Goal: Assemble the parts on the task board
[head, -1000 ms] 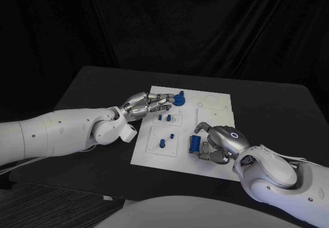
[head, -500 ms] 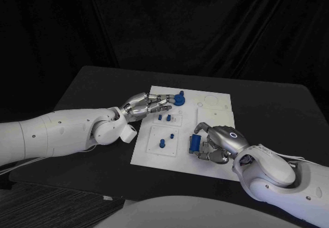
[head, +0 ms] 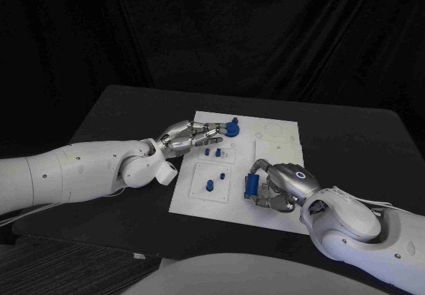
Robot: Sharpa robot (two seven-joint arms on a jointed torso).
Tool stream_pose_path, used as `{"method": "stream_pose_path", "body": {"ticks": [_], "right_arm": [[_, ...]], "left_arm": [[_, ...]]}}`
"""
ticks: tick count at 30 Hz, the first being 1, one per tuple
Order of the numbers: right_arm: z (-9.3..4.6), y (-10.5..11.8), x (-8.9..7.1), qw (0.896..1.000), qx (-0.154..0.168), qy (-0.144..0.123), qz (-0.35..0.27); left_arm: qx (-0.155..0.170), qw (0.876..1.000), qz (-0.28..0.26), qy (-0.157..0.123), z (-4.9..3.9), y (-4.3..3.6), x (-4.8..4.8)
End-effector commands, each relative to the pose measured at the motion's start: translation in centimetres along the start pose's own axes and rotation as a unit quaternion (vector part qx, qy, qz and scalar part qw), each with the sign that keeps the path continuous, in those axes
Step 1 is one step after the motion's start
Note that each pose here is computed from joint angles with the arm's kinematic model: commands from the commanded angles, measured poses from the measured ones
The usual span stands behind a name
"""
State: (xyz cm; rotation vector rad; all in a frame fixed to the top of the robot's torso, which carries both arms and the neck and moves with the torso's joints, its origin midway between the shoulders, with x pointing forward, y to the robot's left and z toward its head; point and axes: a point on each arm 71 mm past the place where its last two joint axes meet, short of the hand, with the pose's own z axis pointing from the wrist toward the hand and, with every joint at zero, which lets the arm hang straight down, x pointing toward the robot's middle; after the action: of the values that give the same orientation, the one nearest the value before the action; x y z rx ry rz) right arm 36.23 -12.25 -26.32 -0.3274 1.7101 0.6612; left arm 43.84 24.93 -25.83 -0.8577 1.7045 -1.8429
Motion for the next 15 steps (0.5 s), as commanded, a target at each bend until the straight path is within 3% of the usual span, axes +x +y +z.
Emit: {"method": "stream_pose_path", "body": {"ticks": [1,15], "right_arm": [[-0.07,-0.06,0.10,1.000,0.001,-0.002,0.001],[-0.61,0.33,-0.65,0.999,-0.015,-0.039,0.026]], "left_arm": [[0.004,1.000,-0.008,0.007,0.07,0.01,0.20],[0.003,1.000,-0.010,0.010,0.08,0.13,0.28]]}}
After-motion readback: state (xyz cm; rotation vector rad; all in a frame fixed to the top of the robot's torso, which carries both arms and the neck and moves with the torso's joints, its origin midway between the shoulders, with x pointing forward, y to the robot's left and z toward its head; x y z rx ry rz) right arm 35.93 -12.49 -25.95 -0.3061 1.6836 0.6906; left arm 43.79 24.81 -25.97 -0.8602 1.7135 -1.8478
